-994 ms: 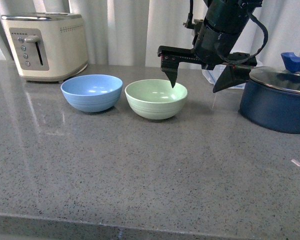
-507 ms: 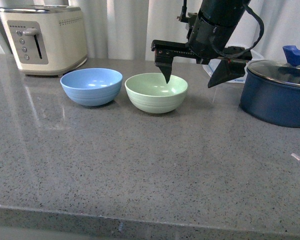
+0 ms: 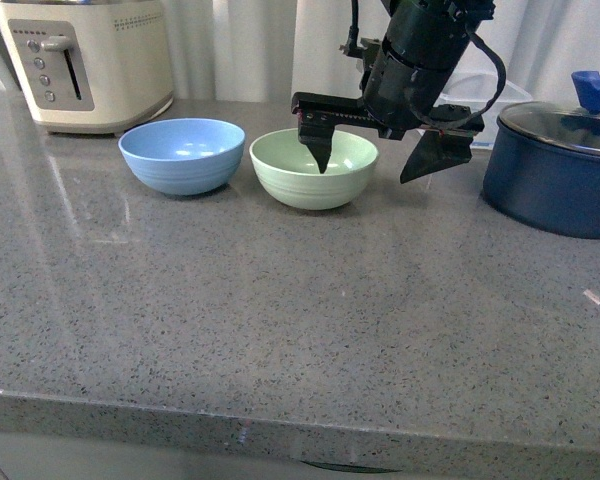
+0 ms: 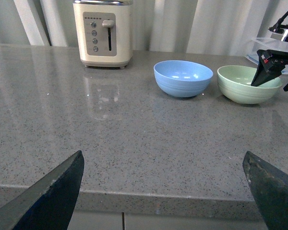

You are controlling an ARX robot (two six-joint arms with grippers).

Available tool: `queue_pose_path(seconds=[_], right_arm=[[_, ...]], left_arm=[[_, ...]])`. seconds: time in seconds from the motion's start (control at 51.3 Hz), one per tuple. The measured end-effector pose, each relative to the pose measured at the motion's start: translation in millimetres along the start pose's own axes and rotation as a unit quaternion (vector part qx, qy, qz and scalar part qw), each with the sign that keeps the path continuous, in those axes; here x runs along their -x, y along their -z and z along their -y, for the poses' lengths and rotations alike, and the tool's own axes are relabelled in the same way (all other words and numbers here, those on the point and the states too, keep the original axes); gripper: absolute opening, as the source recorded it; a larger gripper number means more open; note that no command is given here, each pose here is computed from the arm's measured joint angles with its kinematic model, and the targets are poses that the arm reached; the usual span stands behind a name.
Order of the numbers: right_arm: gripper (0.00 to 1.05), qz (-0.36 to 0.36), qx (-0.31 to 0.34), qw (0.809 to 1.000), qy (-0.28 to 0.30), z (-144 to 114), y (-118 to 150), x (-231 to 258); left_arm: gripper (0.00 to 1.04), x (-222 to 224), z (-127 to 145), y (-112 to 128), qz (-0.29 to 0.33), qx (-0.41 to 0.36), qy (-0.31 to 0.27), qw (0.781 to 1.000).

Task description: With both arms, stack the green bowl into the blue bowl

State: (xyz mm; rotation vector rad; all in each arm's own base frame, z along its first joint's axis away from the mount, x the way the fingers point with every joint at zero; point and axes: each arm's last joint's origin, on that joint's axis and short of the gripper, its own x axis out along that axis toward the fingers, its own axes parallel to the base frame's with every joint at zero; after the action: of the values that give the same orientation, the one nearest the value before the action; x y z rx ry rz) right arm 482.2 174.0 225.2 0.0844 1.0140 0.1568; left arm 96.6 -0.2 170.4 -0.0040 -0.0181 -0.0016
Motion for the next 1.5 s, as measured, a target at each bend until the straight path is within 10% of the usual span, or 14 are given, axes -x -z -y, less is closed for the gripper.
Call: queue_pose_path(seconds=[0.487,0.994,1.501], right_arm=[[0.77,-0.02,-0.003,1.0,-0.015,13.3,12.1,-19.2],[0.01,0.017,0.009,0.998,-0.052,28.2,12.2,4.9],[0.01,0.051,0.017,0.997,-0.061,35.1,-16.1,43.0]], left_arm=[[0.98,0.0,0.0,0.0,0.0,0.0,0.0,1.0],[0.98,0.0,0.0,0.0,0.0,0.0,0.0,1.0],[0.98,0.0,0.0,0.0,0.0,0.0,0.0,1.0]])
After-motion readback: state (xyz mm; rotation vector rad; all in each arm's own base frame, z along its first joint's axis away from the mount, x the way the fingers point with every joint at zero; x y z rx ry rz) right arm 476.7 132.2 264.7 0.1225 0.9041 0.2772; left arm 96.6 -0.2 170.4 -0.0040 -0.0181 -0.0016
